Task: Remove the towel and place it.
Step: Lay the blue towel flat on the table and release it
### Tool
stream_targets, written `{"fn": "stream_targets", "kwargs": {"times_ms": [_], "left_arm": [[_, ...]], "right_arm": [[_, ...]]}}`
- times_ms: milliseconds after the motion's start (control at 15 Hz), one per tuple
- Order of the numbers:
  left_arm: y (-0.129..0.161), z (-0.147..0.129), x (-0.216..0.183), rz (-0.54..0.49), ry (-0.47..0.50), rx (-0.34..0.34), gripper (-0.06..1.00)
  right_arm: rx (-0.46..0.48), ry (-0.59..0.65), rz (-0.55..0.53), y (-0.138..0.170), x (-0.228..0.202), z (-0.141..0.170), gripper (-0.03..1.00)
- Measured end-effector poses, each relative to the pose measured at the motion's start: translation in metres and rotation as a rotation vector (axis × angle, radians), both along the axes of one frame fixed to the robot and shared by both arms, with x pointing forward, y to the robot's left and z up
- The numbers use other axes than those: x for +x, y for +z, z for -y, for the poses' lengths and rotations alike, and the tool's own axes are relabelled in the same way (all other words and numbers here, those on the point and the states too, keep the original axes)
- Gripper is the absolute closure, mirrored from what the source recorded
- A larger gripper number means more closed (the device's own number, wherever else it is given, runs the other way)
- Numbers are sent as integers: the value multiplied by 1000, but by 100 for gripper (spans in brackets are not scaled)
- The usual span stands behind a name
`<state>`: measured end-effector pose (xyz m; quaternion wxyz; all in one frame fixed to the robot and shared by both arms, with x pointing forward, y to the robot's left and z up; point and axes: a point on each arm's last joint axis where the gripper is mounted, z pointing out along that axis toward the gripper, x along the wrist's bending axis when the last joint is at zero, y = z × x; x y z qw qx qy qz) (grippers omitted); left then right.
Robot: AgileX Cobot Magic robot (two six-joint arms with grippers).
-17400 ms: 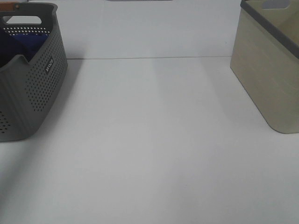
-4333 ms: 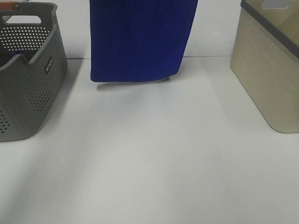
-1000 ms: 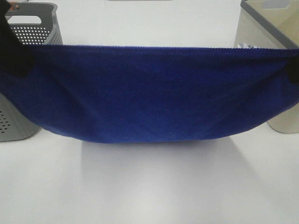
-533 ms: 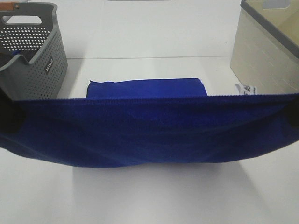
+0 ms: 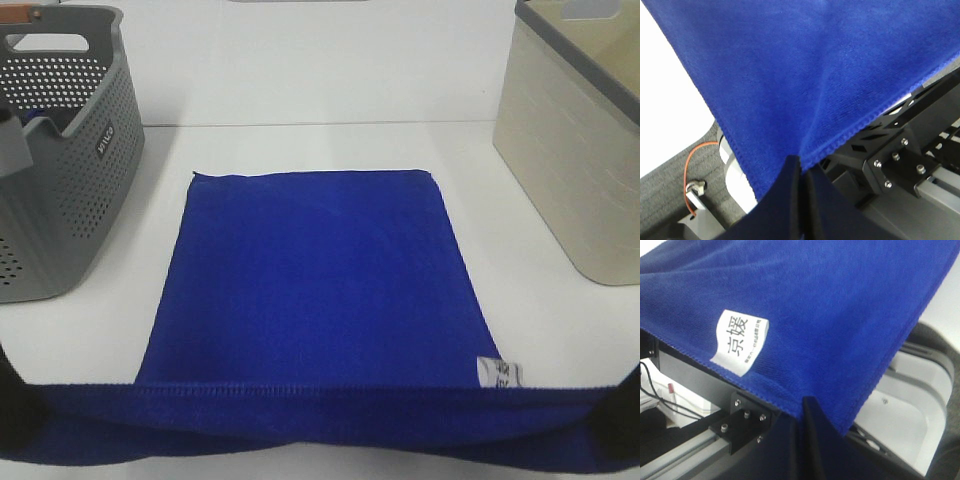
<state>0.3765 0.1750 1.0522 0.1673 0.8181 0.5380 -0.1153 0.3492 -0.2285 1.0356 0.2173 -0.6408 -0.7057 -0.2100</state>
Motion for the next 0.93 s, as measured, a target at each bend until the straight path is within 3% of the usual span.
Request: {"fn": "stream_targets", "kwargs": {"times_ms": [400,600,933], "left_arm": [[-67,16,21,-227,-90,127,94],[-99,25,30,-338,-141,155,94],[-124,34,44,-371,-177,172,94]], "right_arm": [[-29,33,-249,-48,0,-1,95],[-54,80,-384,-72,6,0,95],[-102,104,-514,-108,22,0,95]]}}
